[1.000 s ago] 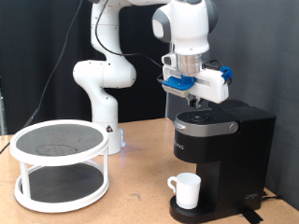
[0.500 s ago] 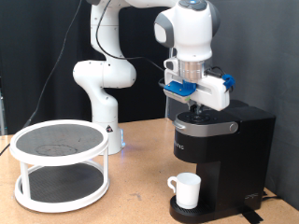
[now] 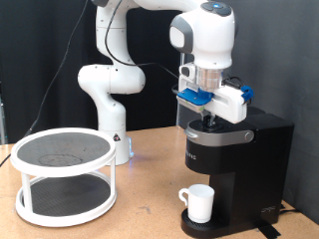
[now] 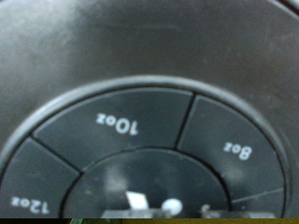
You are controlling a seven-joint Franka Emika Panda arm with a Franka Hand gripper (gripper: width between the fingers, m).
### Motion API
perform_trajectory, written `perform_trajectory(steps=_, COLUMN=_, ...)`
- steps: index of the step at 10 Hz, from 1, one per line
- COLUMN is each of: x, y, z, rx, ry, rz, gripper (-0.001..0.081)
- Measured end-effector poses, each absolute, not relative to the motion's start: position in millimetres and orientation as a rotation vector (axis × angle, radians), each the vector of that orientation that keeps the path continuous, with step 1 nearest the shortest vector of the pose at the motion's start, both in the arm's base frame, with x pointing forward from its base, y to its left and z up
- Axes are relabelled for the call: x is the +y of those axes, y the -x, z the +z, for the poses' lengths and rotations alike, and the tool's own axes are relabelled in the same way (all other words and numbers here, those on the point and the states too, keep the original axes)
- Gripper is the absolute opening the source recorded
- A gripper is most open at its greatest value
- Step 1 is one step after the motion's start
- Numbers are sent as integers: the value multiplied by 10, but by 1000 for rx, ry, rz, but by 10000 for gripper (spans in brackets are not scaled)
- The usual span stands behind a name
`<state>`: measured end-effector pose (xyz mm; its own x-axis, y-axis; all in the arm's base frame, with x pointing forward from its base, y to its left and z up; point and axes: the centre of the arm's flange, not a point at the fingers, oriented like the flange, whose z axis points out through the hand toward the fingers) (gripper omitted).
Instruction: Make a cup of coffee with the keurig machine
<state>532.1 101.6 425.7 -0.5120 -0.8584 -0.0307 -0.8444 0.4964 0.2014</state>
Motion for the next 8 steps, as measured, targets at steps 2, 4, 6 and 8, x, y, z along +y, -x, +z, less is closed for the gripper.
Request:
perform_trajectory(steps=2, x=1025, y=-5320, z=4259, rx=-2651, ry=-1518, rz=-293, gripper=0)
perform_trajectory(steps=4, x=1047, y=-5316, z=4267, rx=-2651, ry=-1594, rz=-331, gripper=0)
perform_trajectory(steps=6, x=1032, y=-5284, z=4326, rx=-2696, ry=-1680, rz=-389, gripper=0)
perform_trajectory(steps=8, x=959, y=-5224, z=4496, rx=-2750, ry=-1726, rz=-424, gripper=0)
